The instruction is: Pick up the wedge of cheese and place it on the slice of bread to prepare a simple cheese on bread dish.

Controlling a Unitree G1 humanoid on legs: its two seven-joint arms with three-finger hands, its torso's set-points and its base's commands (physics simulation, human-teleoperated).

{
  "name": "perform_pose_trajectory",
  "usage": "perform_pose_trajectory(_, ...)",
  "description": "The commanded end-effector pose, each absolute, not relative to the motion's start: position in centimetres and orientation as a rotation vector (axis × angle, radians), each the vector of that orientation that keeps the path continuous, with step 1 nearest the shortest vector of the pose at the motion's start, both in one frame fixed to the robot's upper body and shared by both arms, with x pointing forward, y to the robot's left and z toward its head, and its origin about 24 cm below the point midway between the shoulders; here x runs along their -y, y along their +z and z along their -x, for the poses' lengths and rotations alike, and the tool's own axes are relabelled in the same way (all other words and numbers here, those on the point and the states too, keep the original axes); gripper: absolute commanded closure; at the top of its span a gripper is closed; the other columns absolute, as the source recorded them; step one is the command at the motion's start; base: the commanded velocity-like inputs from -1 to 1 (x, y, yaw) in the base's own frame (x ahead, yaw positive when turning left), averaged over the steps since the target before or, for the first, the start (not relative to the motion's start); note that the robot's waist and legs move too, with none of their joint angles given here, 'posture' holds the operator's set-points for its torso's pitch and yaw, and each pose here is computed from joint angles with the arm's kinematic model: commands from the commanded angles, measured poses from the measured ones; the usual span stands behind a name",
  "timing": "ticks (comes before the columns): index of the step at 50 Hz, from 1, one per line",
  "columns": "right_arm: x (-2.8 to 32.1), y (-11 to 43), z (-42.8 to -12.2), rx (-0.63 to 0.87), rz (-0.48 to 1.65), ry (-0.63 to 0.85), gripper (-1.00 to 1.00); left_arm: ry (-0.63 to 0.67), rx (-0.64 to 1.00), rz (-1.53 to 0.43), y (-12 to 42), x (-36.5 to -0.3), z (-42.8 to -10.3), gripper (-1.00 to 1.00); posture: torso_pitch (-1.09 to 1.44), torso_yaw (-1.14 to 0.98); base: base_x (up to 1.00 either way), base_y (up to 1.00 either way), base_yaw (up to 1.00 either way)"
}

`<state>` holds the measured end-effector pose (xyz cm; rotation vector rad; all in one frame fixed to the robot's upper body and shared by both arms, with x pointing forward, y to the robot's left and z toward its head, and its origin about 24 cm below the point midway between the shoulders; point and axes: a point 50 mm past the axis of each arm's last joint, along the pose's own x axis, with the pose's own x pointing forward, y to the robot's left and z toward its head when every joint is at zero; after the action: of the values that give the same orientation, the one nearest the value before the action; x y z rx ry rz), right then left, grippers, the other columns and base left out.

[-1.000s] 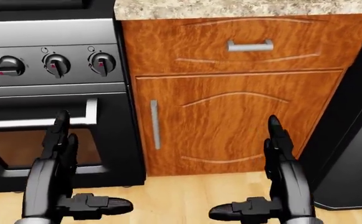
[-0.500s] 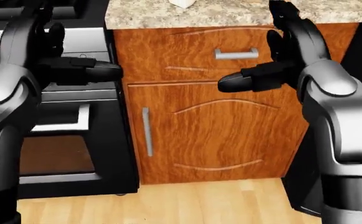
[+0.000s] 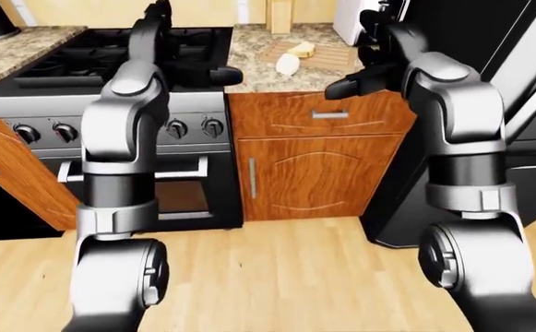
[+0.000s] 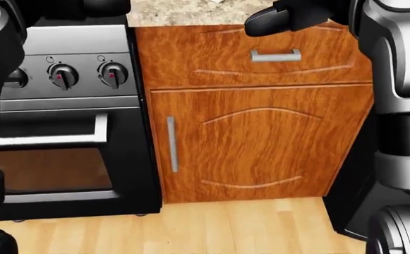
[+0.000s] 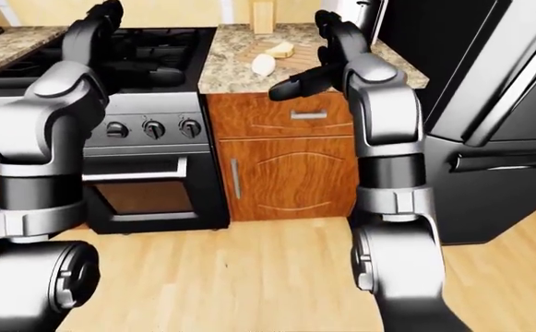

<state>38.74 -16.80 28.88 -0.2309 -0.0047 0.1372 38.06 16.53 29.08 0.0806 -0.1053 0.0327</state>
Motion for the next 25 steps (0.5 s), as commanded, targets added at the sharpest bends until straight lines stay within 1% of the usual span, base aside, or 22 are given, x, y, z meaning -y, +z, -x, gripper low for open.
perform_pose_trajectory(1,16.72,31.06,-38.19,0.102,0.245,0.131,-1.00,0.034,0.218,-0.081,31.82,-16.44,-37.33,-1.00,0.00,0.00,0.02,0.00,0.00)
perform_pose_trajectory(13,16.50,31.72,-38.08,0.102,0.254,0.135,-1.00,0.037,0.228,-0.089,32.09,-16.41,-37.16,-1.00,0.00,0.00,0.02,0.00,0.00)
perform_pose_trajectory(25,16.71,31.94,-37.83,0.105,0.257,0.135,-1.00,0.032,0.235,-0.104,32.51,-15.79,-36.97,-1.00,0.00,0.00,0.11,0.00,0.00)
